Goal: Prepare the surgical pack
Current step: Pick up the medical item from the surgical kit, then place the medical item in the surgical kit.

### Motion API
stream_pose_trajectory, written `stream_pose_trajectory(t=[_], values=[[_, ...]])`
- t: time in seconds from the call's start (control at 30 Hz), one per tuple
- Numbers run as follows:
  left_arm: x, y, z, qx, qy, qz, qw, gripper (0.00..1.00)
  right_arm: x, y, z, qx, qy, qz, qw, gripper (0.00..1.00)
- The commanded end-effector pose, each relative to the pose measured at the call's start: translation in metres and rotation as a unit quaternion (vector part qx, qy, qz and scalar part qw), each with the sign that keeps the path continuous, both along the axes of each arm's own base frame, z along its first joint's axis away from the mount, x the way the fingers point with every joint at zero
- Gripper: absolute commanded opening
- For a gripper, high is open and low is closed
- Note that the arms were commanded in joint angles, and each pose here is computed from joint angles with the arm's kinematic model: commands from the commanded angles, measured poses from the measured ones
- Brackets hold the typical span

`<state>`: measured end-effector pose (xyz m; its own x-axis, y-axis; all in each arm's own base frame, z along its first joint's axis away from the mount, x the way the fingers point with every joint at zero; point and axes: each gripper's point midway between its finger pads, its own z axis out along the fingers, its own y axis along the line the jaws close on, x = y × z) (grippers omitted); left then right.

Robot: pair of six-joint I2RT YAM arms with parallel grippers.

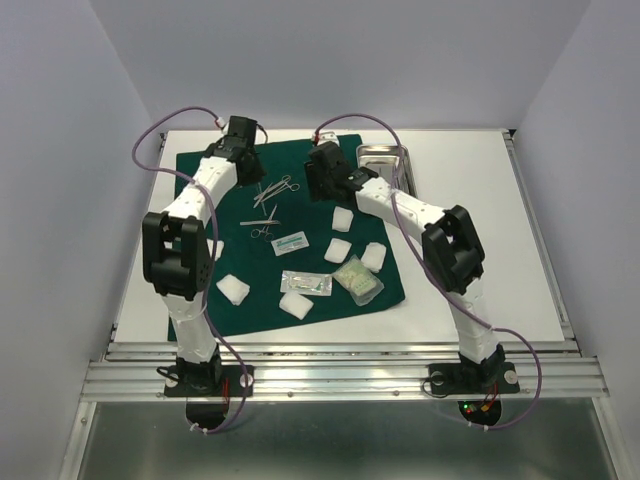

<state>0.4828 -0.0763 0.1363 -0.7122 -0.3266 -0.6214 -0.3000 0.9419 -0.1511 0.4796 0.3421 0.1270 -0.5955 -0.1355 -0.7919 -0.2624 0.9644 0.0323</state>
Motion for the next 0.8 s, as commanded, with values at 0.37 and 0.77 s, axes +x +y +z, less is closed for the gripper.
stream_pose_trajectory(t=[0.37, 0.77], values=[[0.036, -0.153, -0.015, -0.166, -0.011, -0.046, 0.985, 0.0, -0.011, -0.05, 0.038, 0.014, -0.032, -0.069, 0.997, 0.57], [0.035, -0.171, -0.023, -0.176, -0.002, -0.072, 0.982, 0.42, -0.014, -0.046, 0.018, 0.026, -0.004, -0.062, 0.998, 0.57]])
